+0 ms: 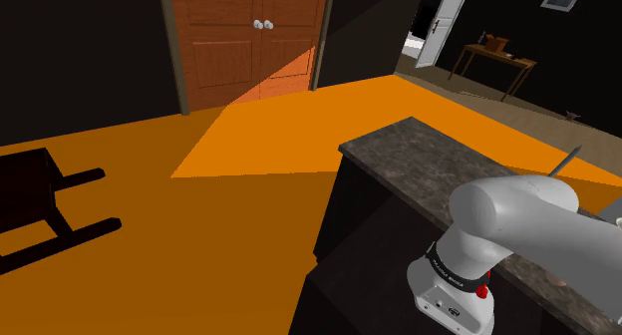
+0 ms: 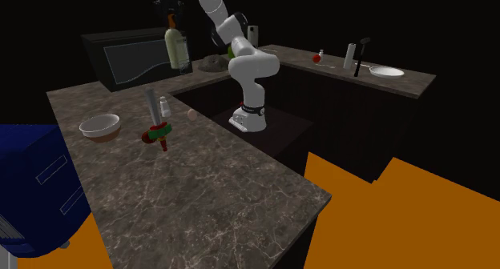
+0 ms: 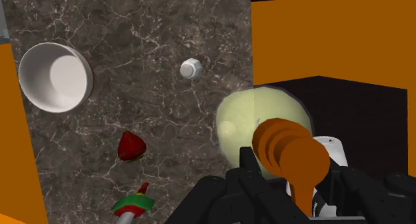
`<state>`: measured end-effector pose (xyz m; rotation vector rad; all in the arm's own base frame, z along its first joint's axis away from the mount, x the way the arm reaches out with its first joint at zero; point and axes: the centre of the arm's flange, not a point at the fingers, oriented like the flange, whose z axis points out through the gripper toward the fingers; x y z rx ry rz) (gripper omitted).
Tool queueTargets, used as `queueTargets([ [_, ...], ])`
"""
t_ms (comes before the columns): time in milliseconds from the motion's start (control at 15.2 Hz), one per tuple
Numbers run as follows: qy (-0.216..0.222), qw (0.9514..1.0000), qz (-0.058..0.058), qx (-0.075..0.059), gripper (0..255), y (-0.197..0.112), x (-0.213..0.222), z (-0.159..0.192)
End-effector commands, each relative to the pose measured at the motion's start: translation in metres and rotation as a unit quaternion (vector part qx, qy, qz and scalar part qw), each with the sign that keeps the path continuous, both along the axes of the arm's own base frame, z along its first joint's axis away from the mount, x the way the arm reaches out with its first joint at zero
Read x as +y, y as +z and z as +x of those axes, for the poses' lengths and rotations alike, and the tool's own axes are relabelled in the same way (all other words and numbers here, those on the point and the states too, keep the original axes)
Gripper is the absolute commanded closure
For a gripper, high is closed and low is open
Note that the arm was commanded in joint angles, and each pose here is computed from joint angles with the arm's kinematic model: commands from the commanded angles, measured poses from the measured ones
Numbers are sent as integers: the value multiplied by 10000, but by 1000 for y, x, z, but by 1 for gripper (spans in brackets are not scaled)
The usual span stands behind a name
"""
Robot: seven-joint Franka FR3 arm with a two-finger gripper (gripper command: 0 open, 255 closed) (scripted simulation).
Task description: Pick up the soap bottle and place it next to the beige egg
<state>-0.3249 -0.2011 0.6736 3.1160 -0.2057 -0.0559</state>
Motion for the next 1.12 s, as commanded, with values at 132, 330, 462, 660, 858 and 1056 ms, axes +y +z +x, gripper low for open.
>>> queueTargets([
  [132, 1, 10000, -2, 1, 255, -22, 0, 0],
  [330, 1, 10000, -2, 1, 255, -38, 0, 0],
  [462, 1, 10000, -2, 1, 255, -48, 0, 0],
  [660, 1, 10000, -2, 1, 255, -64, 0, 0],
  [858, 1, 10000, -2, 1, 255, -80, 0, 0],
  [1056, 1, 10000, -2, 1, 255, -96, 0, 0],
])
